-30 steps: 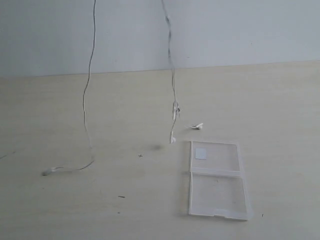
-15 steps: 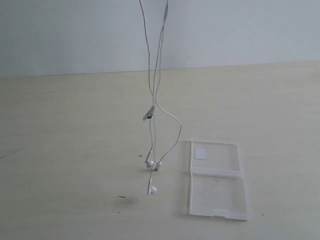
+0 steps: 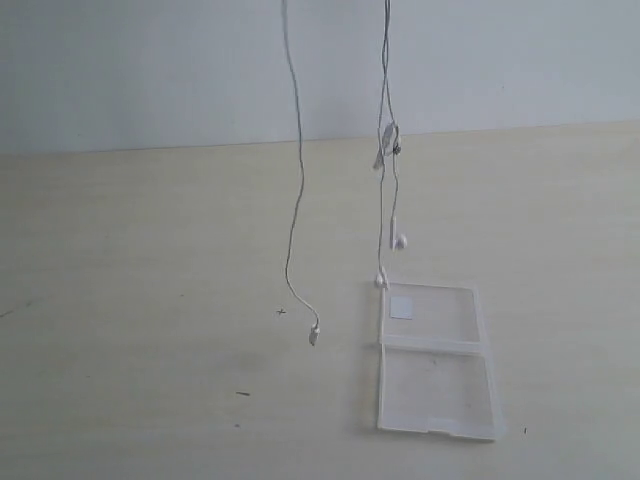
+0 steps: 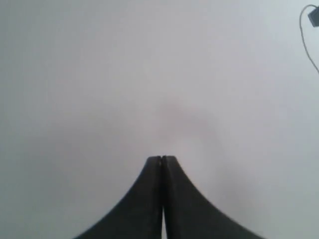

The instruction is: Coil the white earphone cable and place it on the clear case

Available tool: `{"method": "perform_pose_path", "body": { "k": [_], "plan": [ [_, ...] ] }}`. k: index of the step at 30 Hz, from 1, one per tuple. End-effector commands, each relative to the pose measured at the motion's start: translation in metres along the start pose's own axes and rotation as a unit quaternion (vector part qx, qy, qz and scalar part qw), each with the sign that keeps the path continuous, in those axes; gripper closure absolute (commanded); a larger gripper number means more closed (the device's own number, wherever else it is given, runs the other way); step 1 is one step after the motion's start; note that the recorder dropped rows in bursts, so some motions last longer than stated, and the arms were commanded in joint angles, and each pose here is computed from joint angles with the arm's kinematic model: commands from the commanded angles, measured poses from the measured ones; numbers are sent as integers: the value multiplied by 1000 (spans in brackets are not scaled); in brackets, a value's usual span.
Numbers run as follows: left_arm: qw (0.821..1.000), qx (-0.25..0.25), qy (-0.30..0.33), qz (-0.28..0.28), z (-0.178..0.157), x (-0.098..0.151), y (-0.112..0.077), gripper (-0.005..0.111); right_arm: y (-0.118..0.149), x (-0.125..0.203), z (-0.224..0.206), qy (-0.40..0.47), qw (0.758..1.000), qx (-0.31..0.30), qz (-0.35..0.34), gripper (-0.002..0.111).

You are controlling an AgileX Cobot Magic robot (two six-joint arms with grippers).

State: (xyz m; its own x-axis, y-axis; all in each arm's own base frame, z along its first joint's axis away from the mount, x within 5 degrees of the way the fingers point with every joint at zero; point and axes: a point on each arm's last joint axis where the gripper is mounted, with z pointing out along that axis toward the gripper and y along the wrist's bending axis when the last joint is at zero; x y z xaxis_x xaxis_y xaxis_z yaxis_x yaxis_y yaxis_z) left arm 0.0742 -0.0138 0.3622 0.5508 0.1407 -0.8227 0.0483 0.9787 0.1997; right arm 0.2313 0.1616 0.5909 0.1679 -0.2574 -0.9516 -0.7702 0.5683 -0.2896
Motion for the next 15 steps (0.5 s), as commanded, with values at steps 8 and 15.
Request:
{"method": "perform_pose_path", "body": {
  "k": [8, 15],
  "plan": [
    [903, 295, 119, -287, 157, 59, -29, 107, -6, 8, -17, 92, 986, 69, 124, 108],
    [819, 400, 254, -325, 158, 142, -103, 107, -5, 14, -22, 131, 977, 77, 151, 108]
  ]
}}
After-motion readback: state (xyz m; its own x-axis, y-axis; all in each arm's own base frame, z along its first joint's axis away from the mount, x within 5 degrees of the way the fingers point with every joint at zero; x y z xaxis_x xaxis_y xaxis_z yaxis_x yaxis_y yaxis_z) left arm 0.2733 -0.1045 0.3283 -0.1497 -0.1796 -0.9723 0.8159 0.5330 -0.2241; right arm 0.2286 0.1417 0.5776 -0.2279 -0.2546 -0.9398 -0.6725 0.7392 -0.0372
